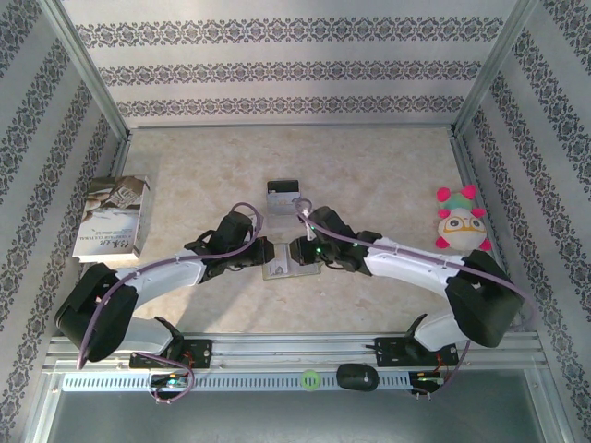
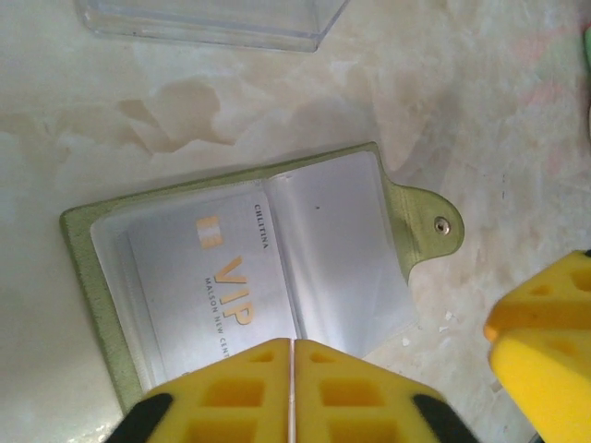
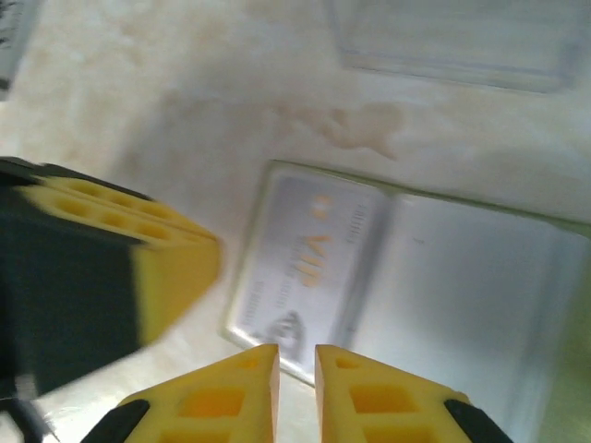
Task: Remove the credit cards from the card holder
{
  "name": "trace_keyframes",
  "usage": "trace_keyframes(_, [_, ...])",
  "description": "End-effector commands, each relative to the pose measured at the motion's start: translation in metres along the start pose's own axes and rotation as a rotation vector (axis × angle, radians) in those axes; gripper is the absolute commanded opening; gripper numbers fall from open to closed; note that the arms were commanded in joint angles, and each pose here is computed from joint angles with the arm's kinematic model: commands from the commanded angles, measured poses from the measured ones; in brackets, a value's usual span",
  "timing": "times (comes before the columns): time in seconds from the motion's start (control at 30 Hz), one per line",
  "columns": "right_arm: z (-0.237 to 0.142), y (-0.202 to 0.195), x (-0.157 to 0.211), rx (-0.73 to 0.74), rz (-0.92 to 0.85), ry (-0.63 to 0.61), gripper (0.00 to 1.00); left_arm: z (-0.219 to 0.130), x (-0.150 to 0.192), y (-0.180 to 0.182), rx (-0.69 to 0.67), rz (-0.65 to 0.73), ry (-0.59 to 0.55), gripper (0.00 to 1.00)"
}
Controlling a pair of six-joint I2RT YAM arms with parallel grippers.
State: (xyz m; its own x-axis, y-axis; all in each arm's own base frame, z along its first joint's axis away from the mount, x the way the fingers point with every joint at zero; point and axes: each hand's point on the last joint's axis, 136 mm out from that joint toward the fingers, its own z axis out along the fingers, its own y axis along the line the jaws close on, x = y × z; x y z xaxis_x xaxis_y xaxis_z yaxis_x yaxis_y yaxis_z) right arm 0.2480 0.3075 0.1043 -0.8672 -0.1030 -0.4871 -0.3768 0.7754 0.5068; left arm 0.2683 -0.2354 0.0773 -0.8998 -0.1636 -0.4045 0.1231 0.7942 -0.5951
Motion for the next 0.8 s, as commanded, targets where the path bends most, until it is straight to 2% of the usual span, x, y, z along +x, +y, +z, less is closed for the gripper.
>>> trace_keyframes(0.0, [0.015,0.015,0.006,-0.094,-0.006,0.107,0.2,0.005,0.003,0.017,-0.068,0.01,0.022,0.05])
trace_keyframes(0.3, [0.047,-0.005,0.016,-0.049,0.057,0.207,0.22,0.019,0.006,0.041,-0.125,-0.009,0.048,0.01])
trace_keyframes(0.77, [0.056,-0.034,0.023,0.022,0.125,0.221,0.21,0.029,0.028,0.068,-0.197,-0.035,0.119,0.0])
